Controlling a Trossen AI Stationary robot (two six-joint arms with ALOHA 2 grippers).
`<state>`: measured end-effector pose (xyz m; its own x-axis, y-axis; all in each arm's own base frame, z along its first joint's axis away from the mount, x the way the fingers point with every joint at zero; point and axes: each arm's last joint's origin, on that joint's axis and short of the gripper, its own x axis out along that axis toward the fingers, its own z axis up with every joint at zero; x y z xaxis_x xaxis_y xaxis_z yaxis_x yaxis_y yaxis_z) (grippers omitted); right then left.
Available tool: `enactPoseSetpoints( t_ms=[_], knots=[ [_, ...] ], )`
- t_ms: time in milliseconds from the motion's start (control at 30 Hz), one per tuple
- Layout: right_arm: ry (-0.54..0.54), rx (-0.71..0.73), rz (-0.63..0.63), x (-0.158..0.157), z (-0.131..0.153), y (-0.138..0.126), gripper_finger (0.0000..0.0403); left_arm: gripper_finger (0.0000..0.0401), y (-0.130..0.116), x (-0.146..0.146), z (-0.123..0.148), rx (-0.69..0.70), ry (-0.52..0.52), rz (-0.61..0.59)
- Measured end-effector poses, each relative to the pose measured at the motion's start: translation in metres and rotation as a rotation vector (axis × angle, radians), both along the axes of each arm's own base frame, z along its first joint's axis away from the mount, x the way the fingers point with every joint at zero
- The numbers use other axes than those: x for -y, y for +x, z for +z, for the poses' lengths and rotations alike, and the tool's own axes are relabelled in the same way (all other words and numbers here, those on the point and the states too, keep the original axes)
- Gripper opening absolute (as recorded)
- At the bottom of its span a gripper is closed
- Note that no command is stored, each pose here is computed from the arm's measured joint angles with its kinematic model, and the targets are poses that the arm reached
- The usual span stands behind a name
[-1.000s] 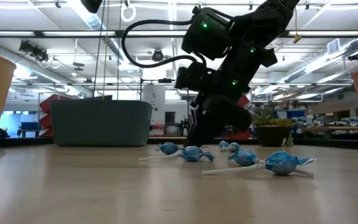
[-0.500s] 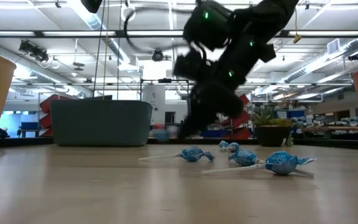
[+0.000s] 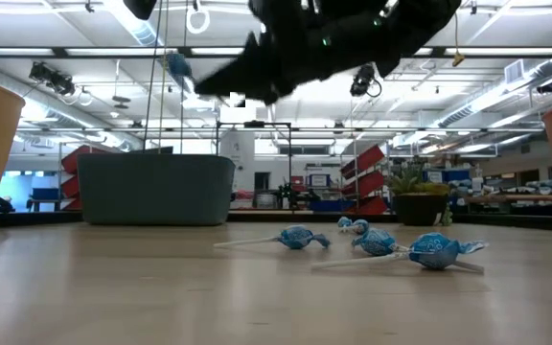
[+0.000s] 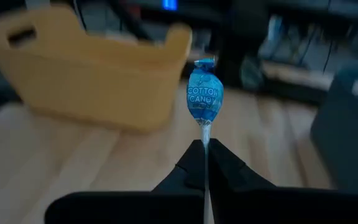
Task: Sort candy
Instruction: Put the blue candy into the blue bin
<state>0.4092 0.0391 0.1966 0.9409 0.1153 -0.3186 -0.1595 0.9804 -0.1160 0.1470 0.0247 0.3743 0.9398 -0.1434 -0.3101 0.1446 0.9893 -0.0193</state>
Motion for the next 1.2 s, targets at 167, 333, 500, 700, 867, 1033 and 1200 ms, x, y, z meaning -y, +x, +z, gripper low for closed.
enactPoseSetpoints(
  t_ms=[167,333,500,700,867,1033,1200],
  knots=[
    [-0.034,0.152,0.025,-0.005,0.014,0.003,0.0000,0.0051,0.000,0.005,-0.003,-0.028,0.029,-0.049],
    [-0.023,0.243,0.013,-0.005,0.023,0.004,0.0000,0.0051,0.000,0.011,-0.005,-0.047,0.036,-0.088],
    [0.009,0.299,-0.048,-0.002,0.028,0.005,0.0000,0.0051,0.007,0.015,-0.011,-0.082,0.029,-0.127],
    [0.032,0.324,-0.088,0.003,0.031,0.005,0.0000,0.0051,0.021,0.017,-0.034,-0.124,0.033,-0.127],
    [0.022,0.300,-0.128,0.004,0.029,0.005,0.0000,0.0053,0.024,0.017,-0.038,-0.103,0.033,-0.111],
    [0.004,0.296,-0.225,0.007,0.028,0.005,0.0000,0.0069,0.025,0.016,-0.044,-0.115,0.026,-0.108],
    [-0.021,0.276,-0.230,0.007,0.026,0.005,0.0000,0.0094,0.026,0.014,-0.045,-0.124,0.043,-0.034]
  ],
)
